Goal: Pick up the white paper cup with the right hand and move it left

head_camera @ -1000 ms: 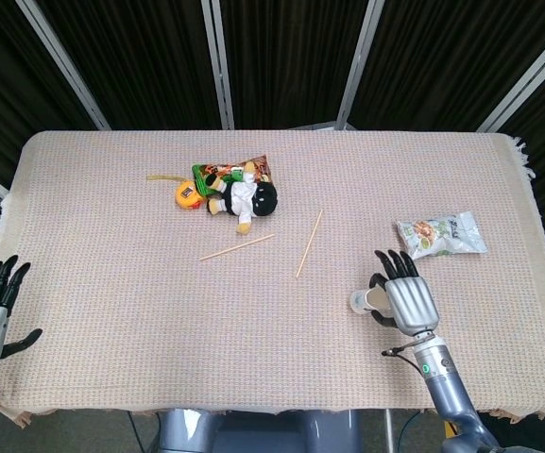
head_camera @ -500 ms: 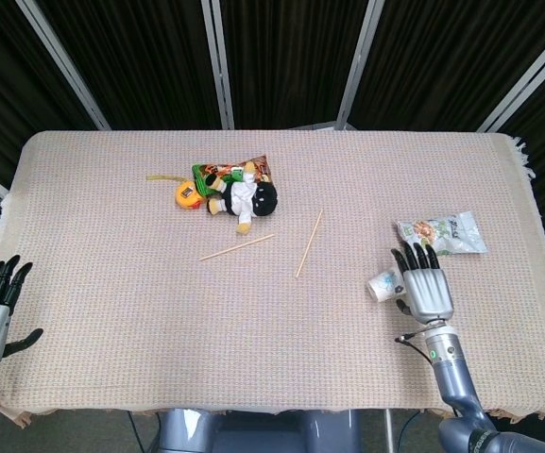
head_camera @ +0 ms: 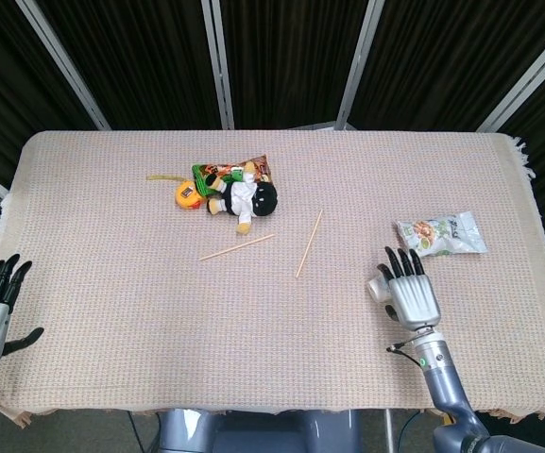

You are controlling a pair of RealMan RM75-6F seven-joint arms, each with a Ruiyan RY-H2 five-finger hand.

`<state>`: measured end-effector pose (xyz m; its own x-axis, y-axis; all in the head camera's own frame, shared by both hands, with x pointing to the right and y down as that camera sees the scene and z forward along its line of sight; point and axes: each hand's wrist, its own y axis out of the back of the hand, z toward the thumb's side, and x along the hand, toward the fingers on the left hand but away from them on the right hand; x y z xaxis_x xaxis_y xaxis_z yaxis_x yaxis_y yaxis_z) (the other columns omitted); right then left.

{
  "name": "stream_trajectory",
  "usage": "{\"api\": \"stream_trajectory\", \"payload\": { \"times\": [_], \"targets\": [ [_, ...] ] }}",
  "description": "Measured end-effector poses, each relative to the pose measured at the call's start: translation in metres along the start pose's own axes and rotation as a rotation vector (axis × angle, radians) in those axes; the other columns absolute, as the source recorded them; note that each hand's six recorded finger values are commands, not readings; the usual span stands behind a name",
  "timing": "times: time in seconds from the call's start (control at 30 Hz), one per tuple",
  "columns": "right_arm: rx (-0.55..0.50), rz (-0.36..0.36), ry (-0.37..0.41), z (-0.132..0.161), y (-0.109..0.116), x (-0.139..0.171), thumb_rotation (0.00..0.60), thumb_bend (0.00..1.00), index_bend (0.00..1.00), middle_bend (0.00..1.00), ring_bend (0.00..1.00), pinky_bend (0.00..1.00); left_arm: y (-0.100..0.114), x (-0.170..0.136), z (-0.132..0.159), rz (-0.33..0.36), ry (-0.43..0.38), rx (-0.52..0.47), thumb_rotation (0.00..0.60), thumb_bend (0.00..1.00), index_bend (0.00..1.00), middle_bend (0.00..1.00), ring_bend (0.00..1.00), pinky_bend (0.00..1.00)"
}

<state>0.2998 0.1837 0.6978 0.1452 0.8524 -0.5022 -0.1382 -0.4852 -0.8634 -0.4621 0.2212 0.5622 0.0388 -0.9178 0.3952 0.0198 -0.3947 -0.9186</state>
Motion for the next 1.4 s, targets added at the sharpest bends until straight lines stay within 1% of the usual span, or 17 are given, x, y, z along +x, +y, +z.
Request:
{"api": "stream_trajectory", "payload": {
  "times": [0.1, 0.23, 0.53, 0.73, 0.87, 0.97, 1.07, 1.1, 1.17, 1.3, 1.4],
  "targets": [
    [0.007, -0.031, 0.020, 0.002, -0.002, -0.003, 0.600, 0.13, 0.34, 0.05, 0.00, 0.00, -0.001, 0.000, 0.000, -0.007, 0.000, 0.000, 0.600, 0.03, 0.00, 0.00, 0.00, 0.00],
    [0.009, -0.055, 0.043, 0.004, -0.007, -0.006, 0.600, 0.13, 0.36, 0.06, 0.00, 0.00, -0.001, 0.001, 0.000, -0.010, 0.000, -0.003, 0.600, 0.03, 0.00, 0.00, 0.00, 0.00],
    [0.032, -0.057, 0.040, 0.004, -0.013, -0.008, 0.600, 0.14, 0.47, 0.12, 0.00, 0.00, -0.001, 0.001, 0.000, -0.013, -0.001, -0.001, 0.600, 0.03, 0.00, 0.00, 0.00, 0.00],
    [0.016, -0.102, 0.059, 0.006, -0.003, -0.005, 0.600, 0.14, 0.48, 0.13, 0.00, 0.00, -0.001, 0.001, 0.001, -0.010, -0.001, -0.001, 0.600, 0.03, 0.00, 0.00, 0.00, 0.00],
    [-0.037, -0.133, 0.079, 0.011, 0.009, -0.001, 0.600, 0.14, 0.48, 0.13, 0.00, 0.00, 0.000, 0.001, 0.001, -0.006, -0.002, -0.003, 0.600, 0.03, 0.00, 0.00, 0.00, 0.00],
    [-0.132, -0.141, 0.091, 0.015, 0.020, 0.003, 0.600, 0.13, 0.48, 0.12, 0.00, 0.00, 0.000, 0.000, 0.001, -0.003, -0.003, -0.003, 0.600, 0.03, 0.00, 0.00, 0.00, 0.00],
    [-0.285, -0.114, 0.091, 0.018, 0.028, 0.006, 0.600, 0.13, 0.48, 0.11, 0.00, 0.00, 0.001, -0.001, 0.003, -0.001, -0.007, -0.005, 0.600, 0.03, 0.00, 0.00, 0.00, 0.00],
    [-0.360, -0.089, 0.084, 0.019, 0.029, 0.007, 0.600, 0.13, 0.48, 0.10, 0.00, 0.00, 0.001, -0.001, 0.003, -0.001, -0.009, -0.005, 0.600, 0.03, 0.00, 0.00, 0.00, 0.00],
    [-0.473, -0.044, 0.063, 0.020, 0.028, 0.007, 0.600, 0.13, 0.48, 0.10, 0.00, 0.00, 0.001, -0.002, 0.004, 0.002, -0.014, -0.003, 0.600, 0.03, 0.00, 0.00, 0.00, 0.00],
    [-0.719, 0.053, -0.018, 0.017, 0.016, 0.002, 0.600, 0.13, 0.48, 0.09, 0.00, 0.00, 0.004, -0.004, 0.005, 0.009, -0.016, -0.002, 0.600, 0.03, 0.00, 0.00, 0.00, 0.00],
    [-0.856, 0.118, -0.053, 0.021, 0.005, -0.003, 0.600, 0.13, 0.48, 0.09, 0.00, 0.00, 0.006, -0.006, 0.006, 0.019, -0.022, 0.000, 0.600, 0.03, 0.00, 0.00, 0.00, 0.00]
  ]
}}
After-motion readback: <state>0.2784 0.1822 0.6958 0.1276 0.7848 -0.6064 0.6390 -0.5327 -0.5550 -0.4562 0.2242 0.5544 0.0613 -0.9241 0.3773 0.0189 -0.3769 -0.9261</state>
